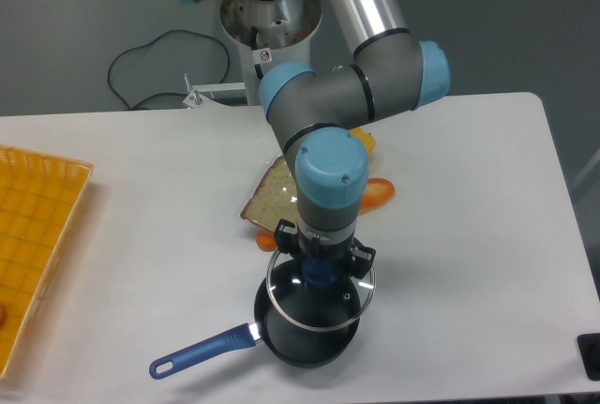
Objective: Open the lid
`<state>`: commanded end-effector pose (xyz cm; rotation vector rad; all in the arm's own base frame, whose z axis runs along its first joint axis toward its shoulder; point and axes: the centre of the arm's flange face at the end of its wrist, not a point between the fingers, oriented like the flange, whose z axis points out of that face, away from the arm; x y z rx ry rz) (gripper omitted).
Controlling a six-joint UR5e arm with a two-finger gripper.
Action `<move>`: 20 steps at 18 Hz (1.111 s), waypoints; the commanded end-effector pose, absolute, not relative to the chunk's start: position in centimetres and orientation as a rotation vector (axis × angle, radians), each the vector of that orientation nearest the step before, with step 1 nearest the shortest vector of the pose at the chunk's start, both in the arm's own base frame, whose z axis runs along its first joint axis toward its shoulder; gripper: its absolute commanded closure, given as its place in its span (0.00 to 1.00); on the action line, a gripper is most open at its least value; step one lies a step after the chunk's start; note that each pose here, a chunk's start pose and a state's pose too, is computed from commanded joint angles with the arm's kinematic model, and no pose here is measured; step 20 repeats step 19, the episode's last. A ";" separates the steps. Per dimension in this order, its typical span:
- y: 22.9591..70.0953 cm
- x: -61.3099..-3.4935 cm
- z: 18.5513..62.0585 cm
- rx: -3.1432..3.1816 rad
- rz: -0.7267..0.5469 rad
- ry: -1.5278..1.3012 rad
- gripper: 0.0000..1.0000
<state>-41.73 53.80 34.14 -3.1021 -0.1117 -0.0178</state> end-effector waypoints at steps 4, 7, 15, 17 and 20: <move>51.9 -42.1 34.9 -3.115 -0.037 -0.019 0.40; 50.6 -42.5 35.3 -3.133 -0.065 0.057 0.40; 48.3 -43.7 36.4 -3.130 -0.075 0.194 0.40; 48.2 -43.8 36.4 -3.127 -0.076 0.218 0.40; 48.1 -43.8 36.3 -3.127 -0.078 0.232 0.40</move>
